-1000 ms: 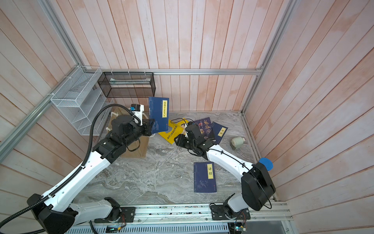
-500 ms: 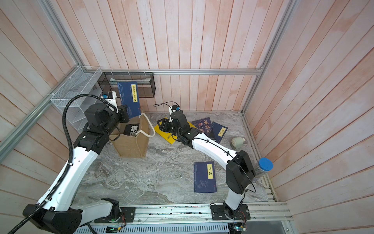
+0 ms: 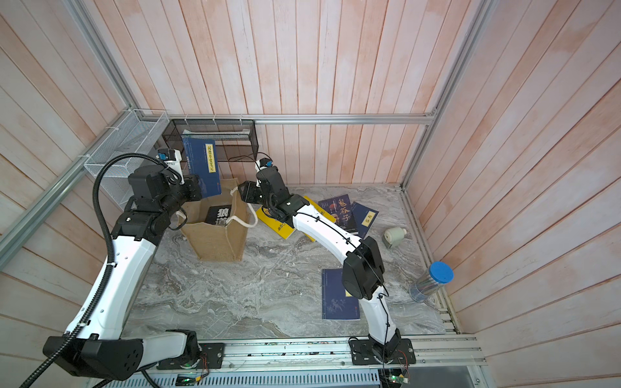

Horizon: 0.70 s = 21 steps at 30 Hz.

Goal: Put the books into the canvas bag
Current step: Place the book in the canvas bag.

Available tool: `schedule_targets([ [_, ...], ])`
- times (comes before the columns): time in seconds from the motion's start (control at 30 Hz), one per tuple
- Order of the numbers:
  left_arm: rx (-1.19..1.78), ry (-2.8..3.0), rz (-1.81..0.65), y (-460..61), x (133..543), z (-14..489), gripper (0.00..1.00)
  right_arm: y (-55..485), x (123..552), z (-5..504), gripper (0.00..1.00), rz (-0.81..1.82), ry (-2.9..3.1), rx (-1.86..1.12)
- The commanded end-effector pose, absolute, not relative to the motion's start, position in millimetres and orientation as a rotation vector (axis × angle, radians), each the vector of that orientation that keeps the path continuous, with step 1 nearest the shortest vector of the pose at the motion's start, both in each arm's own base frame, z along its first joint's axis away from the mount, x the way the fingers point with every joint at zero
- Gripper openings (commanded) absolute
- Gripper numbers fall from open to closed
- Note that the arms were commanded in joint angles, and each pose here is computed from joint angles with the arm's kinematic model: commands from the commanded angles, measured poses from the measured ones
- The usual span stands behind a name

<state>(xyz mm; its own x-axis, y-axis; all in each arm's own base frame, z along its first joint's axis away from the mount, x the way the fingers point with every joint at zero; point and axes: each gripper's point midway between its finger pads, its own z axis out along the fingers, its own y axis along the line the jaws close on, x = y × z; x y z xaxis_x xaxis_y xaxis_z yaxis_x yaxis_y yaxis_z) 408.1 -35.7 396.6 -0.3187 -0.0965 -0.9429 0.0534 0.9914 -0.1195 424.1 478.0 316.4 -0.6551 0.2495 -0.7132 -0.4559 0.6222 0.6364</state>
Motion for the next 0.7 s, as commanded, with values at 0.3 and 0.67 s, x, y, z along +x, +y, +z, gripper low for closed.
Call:
schedule_targets([
  [0.3, 0.076, 2.078, -0.111, -30.8, 391.6, 346.9, 0.00, 529.5, 406.4, 251.6, 0.49, 1.105, 2.220, -0.295],
  [0.67, 0.120, 2.249, -0.186, -32.1, 392.9, 306.2, 0.00, 530.1, 408.2, 262.9, 0.05, 1.131, 2.176, -0.325],
])
